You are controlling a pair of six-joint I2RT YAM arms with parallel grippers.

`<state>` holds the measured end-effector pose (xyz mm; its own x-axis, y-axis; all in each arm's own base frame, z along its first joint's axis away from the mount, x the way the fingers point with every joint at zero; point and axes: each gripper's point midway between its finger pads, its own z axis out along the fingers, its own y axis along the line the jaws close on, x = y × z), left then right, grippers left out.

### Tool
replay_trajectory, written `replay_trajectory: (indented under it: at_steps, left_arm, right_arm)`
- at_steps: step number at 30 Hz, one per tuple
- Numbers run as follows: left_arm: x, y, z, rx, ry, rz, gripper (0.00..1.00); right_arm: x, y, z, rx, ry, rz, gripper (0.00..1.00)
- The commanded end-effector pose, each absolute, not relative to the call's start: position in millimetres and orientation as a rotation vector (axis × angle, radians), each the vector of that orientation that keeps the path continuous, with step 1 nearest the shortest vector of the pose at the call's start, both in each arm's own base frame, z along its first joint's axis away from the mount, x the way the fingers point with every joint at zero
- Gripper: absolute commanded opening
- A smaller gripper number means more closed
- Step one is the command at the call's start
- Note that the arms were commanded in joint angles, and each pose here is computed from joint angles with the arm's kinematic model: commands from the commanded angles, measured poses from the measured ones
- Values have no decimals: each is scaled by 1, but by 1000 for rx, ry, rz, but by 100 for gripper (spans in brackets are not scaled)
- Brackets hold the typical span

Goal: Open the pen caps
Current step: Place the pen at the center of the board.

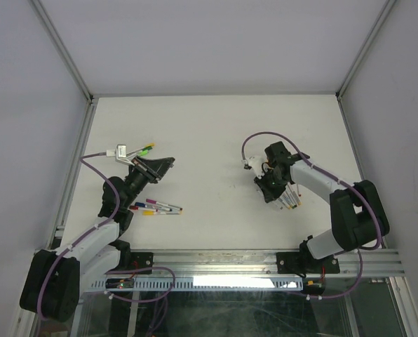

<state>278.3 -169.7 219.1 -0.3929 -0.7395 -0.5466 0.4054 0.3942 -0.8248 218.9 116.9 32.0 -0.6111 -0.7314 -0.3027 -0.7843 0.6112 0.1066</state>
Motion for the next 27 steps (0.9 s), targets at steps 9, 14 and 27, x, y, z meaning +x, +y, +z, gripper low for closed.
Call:
replay_trajectory:
  at_steps: [9,14,27]
  left_arm:
    - [274,-176,230,-272,1485,-1338,0]
    - [274,-177,230,-269,1488,-1345,0]
    - [275,-178,233,-264,1489,-1353,0]
  right_arm:
    - [226,107,18,-1187,2678,240,20]
    - [226,105,16,-1185,2689,228,23]
    - [228,105,19,-1173,2684,221,29]
